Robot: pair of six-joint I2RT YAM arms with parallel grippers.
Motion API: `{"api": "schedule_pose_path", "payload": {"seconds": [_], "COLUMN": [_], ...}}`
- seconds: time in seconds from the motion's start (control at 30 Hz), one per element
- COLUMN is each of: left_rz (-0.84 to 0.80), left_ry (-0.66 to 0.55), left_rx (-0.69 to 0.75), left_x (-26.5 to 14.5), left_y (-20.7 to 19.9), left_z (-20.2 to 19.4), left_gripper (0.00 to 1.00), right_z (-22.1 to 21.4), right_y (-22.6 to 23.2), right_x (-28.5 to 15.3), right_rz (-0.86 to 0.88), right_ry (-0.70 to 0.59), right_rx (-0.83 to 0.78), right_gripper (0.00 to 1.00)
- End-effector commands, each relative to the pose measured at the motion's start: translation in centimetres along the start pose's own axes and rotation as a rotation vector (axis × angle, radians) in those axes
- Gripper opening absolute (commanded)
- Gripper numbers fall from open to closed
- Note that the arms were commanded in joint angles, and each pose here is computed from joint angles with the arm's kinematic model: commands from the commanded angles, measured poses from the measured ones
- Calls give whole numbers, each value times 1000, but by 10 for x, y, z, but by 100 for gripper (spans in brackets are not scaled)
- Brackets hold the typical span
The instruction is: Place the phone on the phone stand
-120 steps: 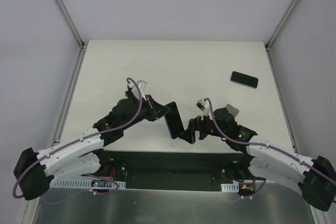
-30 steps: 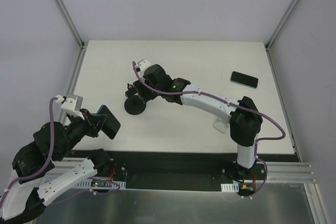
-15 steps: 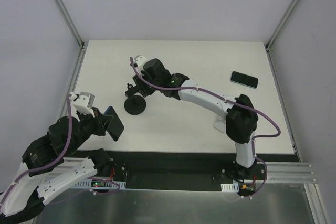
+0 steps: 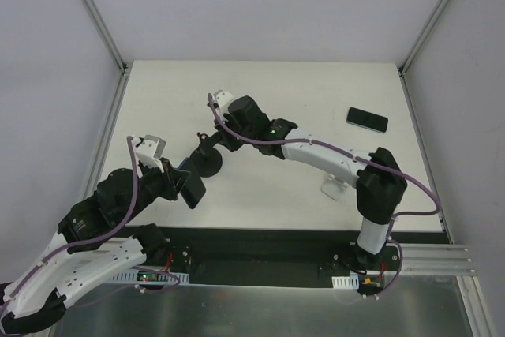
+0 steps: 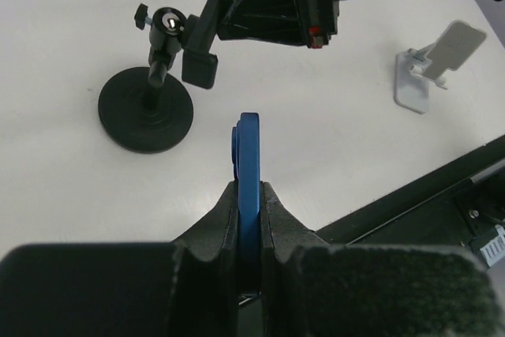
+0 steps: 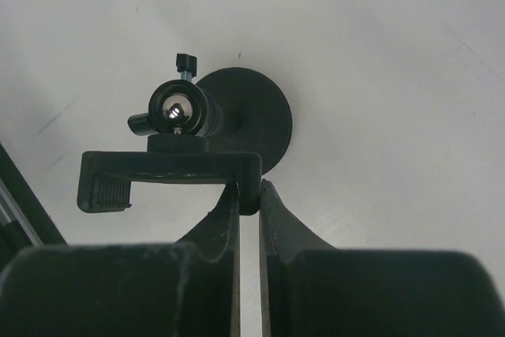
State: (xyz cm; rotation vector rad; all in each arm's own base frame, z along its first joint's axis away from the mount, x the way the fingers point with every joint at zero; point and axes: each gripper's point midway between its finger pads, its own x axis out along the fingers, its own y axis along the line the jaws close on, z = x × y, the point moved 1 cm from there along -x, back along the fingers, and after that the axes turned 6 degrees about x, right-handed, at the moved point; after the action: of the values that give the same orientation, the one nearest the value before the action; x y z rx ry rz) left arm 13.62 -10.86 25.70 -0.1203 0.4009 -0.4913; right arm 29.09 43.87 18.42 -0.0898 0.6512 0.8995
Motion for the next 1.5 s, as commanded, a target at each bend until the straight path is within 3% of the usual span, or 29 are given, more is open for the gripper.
{"api": "schedule_pose_path", "payload": {"seconds": [0.0, 0.23, 0.6, 0.87, 1.07, 1.2, 1.47], "left_rz": [-200, -413, -652, -992, -1085, -1163, -1167], "left_ry": [-159, -251, -365, -488, -382, -285, -310], "left_rx": [2, 83, 142, 452, 629, 593, 567], "left_x": [14, 38, 47, 27, 56, 75, 93], "left_y": [-42, -90, -137, -177, -186, -175, -158], "left_z": [39, 65, 83, 66, 55, 45, 56], "left_gripper": [0, 0, 0, 0, 0, 0, 0], "right_z": [-5, -41, -67, -68, -69, -68, -65], "right_y": [-9, -20, -21, -12, -5, -2, 0], "right_x": [-57, -106, -124, -131, -136, -138, -140], "right_rz": [-52, -57, -62, 15, 128, 184, 261], "right_ry": [-35, 3, -27, -23, -17, -22, -40], "right_rx": [16, 22, 137, 63, 8, 2, -2], "right_gripper": [1, 1, 1, 1, 1, 1, 1]}}
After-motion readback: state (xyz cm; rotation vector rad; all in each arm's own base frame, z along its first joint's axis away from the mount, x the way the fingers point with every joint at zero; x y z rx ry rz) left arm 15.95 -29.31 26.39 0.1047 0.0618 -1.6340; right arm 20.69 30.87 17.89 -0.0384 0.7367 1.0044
